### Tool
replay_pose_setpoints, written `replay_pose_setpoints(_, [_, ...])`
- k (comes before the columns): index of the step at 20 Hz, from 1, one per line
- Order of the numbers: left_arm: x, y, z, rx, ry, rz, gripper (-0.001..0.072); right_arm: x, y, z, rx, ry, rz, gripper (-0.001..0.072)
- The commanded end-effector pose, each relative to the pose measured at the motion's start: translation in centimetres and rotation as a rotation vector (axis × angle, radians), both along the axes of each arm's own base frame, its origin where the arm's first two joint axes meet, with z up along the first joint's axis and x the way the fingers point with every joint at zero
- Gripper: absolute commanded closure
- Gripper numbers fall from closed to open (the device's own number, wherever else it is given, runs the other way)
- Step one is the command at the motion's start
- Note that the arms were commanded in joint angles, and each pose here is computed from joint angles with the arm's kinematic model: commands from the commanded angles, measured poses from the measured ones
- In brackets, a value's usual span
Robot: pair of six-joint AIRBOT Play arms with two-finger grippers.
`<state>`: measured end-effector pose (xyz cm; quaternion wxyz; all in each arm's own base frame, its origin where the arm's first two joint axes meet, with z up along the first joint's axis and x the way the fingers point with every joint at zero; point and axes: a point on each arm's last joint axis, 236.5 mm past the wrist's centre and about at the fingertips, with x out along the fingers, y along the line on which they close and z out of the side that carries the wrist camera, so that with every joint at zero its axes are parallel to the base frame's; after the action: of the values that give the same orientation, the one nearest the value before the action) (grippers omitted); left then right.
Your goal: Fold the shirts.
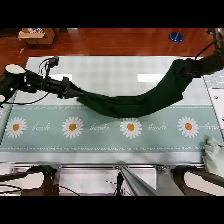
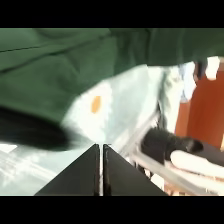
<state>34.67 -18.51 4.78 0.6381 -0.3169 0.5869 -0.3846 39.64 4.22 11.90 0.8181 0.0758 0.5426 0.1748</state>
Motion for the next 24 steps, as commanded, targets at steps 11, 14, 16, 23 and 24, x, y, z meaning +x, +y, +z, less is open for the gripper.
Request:
replay_pose_setpoints(11, [-0.2, -6.2, 0.8, 0.004, -0.035, 0.002, 0.0683, -1.5, -0.1, 0.9, -0.010, 0.020, -0.009, 0.0667])
replay_pose_setpoints(14, [-0.1, -12.3, -0.4, 0.041, -0.104, 0.025, 0.0683, -1.9, 0.6, 2.3, 0.015, -0.014, -0.004, 0.0667])
replay_pose_setpoints(16, [-0.6, -15.6, -1.6, 0.051, -0.107, 0.039, 0.0683, -2.4, 0.9, 3.6, 0.023, -0.046, -0.006, 0.0667])
replay_pose_setpoints(23, [-2.6, -24.3, -5.4, -0.045, 0.041, 0.019, 0.0683, -5.5, 2.6, 5.5, 0.028, -0.038, 0.054, 0.0667])
replay_pose_setpoints(24, [-2.6, -25.4, -5.5, -0.052, 0.042, 0.006, 0.0682, -5.4, 2.7, 5.3, 0.009, -0.042, 0.060, 0.0667])
